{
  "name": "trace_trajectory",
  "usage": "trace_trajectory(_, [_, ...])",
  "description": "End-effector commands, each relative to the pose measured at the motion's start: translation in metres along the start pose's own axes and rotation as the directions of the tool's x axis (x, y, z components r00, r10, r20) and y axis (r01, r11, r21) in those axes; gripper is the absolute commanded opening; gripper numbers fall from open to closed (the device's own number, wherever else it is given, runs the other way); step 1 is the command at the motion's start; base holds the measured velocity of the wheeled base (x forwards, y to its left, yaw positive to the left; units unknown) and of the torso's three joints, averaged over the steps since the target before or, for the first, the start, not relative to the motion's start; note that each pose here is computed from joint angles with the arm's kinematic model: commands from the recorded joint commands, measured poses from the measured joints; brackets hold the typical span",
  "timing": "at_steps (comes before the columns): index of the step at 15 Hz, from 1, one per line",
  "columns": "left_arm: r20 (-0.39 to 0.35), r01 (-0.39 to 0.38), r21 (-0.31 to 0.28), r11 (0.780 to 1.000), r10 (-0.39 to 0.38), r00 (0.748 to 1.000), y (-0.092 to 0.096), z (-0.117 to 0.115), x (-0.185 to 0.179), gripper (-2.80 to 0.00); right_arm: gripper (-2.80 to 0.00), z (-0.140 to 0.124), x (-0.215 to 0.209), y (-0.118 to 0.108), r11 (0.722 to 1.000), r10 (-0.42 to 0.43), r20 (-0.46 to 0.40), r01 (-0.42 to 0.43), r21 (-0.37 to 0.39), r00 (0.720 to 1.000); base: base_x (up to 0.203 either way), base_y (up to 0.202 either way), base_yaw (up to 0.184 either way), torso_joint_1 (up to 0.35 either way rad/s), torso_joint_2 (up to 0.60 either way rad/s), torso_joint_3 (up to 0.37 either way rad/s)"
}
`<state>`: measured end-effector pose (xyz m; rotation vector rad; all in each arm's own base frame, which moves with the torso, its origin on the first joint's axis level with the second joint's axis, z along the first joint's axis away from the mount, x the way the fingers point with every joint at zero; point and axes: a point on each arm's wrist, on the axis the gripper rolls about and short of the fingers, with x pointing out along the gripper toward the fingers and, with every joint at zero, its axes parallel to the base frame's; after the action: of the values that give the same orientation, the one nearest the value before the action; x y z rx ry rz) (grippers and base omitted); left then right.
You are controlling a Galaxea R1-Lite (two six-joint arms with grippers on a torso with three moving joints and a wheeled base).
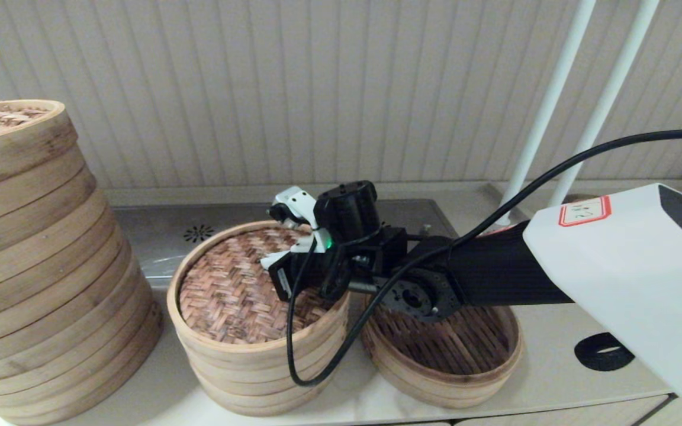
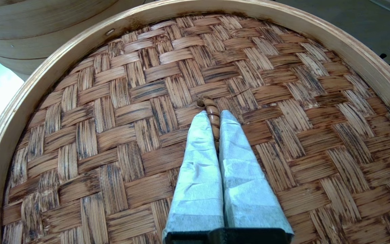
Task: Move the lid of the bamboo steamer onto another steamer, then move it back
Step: Pick up the steamer
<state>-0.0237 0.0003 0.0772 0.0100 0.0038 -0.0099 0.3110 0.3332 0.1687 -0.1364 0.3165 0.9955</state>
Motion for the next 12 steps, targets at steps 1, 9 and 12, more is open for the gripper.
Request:
trace_trajectory(1, [-0.002,-0.001,-0.001,1.0,0.001,1.0,0.0,0.0,0.0,-2.8,-2.8,0.001,-0.001,0.001,1.0,0.002,0.002,-0.002,0.0,1.0,0.0,0.0,0.0,0.0,0.0,0.0])
trace_trajectory(9, [-0.001,-0.001,-0.001,1.0,0.001,1.0,0.0,0.0,0.0,-2.8,-2.8,0.019,-0.013,0.002,1.0,-0.016,0.05,0.016,-0.006,0.999,0.0,0.0,0.0,0.0,0.0,0.0])
trace_trajectory(12, [-0.002,-0.001,0.001,1.0,0.001,1.0,0.0,0.0,0.0,-2.8,-2.8,0.019,-0.013,0.002,1.0,-0.02,0.053,0.021,-0.008,0.998,0.0,0.0,0.0,0.0,0.0,0.0])
